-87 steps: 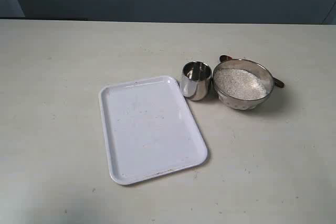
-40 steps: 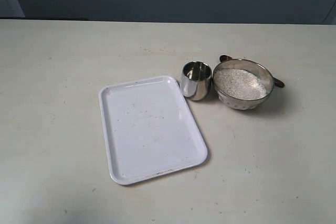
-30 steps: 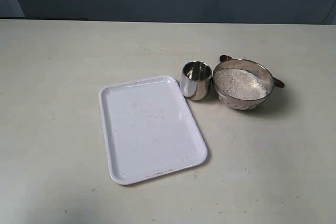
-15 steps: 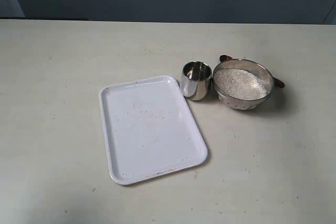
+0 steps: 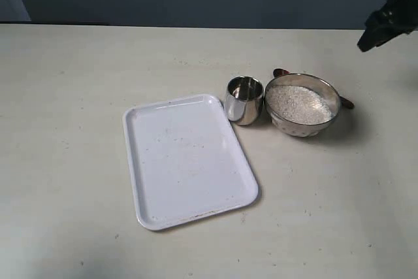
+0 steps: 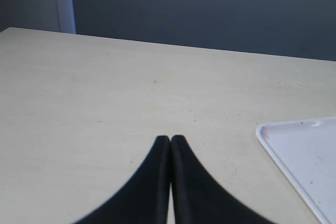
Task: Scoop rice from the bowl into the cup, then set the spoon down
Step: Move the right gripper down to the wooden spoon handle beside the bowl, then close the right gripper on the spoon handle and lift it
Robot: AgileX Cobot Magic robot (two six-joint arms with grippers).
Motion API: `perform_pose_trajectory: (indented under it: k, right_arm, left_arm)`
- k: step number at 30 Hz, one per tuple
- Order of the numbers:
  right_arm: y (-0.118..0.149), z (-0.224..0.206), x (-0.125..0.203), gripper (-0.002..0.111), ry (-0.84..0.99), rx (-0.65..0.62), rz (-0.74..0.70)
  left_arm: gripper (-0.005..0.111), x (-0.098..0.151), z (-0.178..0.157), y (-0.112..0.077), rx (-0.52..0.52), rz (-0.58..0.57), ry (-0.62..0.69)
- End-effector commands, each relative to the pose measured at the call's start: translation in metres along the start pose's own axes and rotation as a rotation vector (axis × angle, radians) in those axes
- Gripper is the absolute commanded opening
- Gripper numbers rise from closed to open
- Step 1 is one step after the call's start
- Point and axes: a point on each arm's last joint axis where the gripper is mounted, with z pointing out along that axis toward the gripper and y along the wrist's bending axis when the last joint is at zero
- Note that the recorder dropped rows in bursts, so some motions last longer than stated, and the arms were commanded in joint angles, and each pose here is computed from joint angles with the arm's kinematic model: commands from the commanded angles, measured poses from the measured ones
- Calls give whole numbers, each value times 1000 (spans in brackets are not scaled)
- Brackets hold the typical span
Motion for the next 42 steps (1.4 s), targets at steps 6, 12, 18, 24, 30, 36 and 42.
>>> perform_pose_trajectory:
  k: [6,12,18,24,30,36,42]
  right_arm:
    - [31,61,3,54,159,-89,-139]
    - [38,75,15,54,246,-99,-170]
    - [42,77,13,54,246,-104,-177]
    - [43,77,12,54,252,-102,-185]
    - [42,80,13,54,253,-102,-184]
    - [37,106,21,54,280,-116,-158]
    - [37,115,26,34,299,-132,-148]
  left_arm:
    - [1,-3,0,0,-1,-5,-19]
    - [1,-3,0,0,-1,-5,-19]
    - [1,-3,0,0,-1,-5,-19]
    - [1,-3,0,0,-1,-5,-19]
    - [1,-3,0,0,-1,-5,-19]
    - [1,-3,0,0,-1,-5,-19]
    - [1,-3,0,0,-1,-5,-19]
